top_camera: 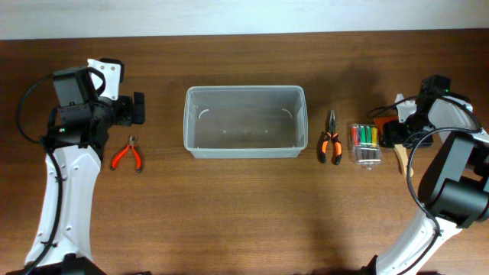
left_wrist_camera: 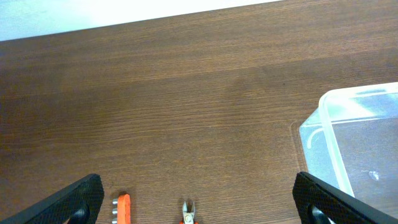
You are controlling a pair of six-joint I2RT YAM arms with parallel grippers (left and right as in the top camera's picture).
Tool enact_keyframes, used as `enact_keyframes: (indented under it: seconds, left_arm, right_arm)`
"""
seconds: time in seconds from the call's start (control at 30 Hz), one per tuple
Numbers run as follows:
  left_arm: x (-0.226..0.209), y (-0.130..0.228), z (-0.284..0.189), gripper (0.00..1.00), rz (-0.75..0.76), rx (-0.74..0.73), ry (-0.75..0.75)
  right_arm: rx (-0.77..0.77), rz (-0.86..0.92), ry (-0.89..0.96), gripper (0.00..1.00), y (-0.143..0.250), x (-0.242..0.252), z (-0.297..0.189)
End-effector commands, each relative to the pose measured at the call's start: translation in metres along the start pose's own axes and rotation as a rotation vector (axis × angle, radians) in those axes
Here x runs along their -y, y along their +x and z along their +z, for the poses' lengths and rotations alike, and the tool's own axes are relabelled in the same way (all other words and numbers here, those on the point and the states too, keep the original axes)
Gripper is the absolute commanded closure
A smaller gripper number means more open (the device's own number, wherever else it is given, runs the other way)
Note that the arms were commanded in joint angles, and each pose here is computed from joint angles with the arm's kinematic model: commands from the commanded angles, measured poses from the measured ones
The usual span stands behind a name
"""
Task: Pack container
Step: 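Lower the right gripper and grasp the orange scraper blade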
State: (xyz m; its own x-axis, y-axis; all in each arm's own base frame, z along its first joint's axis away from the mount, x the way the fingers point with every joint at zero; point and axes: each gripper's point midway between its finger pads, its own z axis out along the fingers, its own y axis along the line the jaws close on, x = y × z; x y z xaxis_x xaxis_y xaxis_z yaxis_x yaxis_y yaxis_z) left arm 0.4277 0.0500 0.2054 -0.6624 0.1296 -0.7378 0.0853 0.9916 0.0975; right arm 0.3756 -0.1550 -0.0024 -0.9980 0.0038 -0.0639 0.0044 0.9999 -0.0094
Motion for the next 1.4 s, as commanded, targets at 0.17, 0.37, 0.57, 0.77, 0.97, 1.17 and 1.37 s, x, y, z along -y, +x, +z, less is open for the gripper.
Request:
enact_keyframes:
  seconds: [0.17,0.37,0.57,0.77,0.97,1.17,1.37]
  left_arm:
    - [-0.001,-0.006,0.0,0.01,0.011,0.013,0.009]
    - [-0.001,-0.006,0.0,0.01,0.011,0.013,0.009]
    - [-0.001,-0.006,0.0,0.01,0.011,0.013,0.009]
    - [-0.001,-0.006,0.0,0.01,0.011,0.013,0.009]
    - [-0.001,-0.006,0.0,0.01,0.011,0.013,0.009]
    - [-0.001,-0.006,0.0,0.01,0.011,0.013,0.009]
    - [-0.001,-0.006,0.0,0.01,0.011,0.013,0.009]
  right_arm:
    - [-0.042,0.008,-0.007,0.36,0.012,-0.002,0.012]
    - [-0.028,0.008,-0.001,0.39,0.009,0.0,0.012]
    - [-0.012,0.007,0.026,0.42,0.004,0.005,0.012]
    - [-0.014,0.008,0.025,0.46,0.004,0.005,0.012]
    - [-0.051,0.008,0.01,0.46,0.014,0.001,0.012]
    - [-0.095,0.005,0.092,0.44,0.022,0.015,0.01]
    - [-0.107,0.005,0.116,0.45,0.024,0.019,0.01]
